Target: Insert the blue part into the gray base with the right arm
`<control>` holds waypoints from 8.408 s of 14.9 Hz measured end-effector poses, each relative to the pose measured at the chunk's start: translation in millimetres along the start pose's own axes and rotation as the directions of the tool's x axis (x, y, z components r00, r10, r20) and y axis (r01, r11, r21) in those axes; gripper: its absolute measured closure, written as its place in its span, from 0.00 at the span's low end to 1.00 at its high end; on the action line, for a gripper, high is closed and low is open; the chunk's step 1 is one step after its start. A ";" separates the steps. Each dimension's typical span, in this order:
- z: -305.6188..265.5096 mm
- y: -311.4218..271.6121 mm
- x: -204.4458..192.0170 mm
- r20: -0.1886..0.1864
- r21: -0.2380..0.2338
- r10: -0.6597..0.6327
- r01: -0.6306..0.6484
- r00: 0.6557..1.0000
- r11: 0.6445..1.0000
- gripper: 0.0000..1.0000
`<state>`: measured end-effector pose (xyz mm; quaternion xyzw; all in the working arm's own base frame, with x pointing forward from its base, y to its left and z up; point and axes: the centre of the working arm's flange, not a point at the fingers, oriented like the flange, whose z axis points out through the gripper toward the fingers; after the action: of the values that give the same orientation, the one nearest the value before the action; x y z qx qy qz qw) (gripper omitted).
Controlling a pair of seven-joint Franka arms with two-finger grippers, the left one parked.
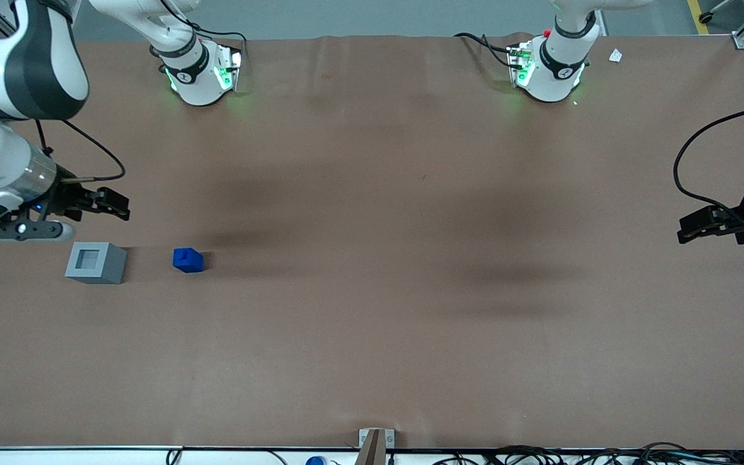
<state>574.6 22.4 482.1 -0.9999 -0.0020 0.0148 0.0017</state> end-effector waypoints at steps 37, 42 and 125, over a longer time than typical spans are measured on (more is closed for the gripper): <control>243.4 -17.7 12.8 0.032 0.024 0.034 -0.035 0.999 0.999 0.05; 247.3 -19.2 10.1 0.034 0.024 0.030 -0.031 0.999 0.999 0.14; 162.1 211.7 -5.3 -0.012 0.028 0.030 -0.029 0.999 0.999 0.49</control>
<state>565.3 -188.8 319.6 -0.9998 0.0130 0.0085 0.0156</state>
